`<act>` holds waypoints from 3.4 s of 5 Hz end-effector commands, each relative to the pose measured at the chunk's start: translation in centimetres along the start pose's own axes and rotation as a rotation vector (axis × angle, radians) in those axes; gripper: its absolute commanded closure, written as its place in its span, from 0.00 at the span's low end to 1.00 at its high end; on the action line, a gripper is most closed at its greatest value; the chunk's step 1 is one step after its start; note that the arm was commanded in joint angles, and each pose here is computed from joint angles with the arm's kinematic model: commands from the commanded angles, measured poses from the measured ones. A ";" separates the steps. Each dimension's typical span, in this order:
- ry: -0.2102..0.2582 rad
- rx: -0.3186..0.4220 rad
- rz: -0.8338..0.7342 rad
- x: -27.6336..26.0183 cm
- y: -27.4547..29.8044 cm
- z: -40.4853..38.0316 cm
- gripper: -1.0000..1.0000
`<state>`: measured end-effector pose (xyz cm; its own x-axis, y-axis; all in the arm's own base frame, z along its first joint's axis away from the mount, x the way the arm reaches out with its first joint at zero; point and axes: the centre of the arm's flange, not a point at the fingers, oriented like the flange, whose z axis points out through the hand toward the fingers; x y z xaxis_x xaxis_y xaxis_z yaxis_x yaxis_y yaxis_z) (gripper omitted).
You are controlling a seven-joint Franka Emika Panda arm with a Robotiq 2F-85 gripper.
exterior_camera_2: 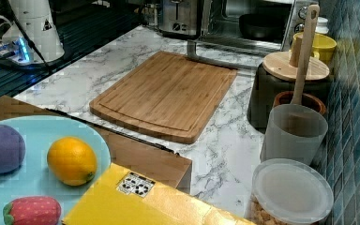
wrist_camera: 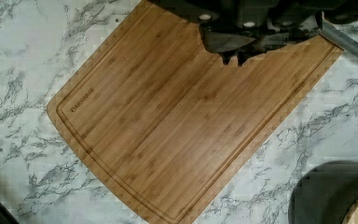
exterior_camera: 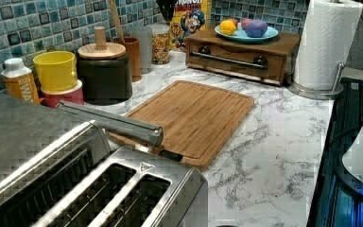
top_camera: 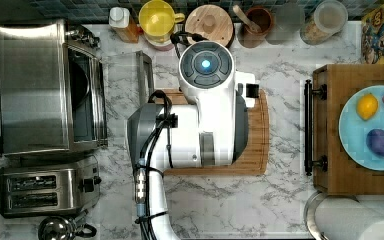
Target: Close the oven.
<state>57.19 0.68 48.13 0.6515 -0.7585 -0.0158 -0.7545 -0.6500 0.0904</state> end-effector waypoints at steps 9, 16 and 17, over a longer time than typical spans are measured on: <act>0.019 0.690 -0.916 1.3 -4.4 12.8 1.00; -0.064 0.851 -0.923 0.2 -9.5 18.4 1.00; -0.156 0.830 -0.918 -0.3 -10.9 19.8 1.00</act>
<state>59.27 4.73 21.10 0.9988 0.0007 0.0496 0.0339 -0.7395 -0.6723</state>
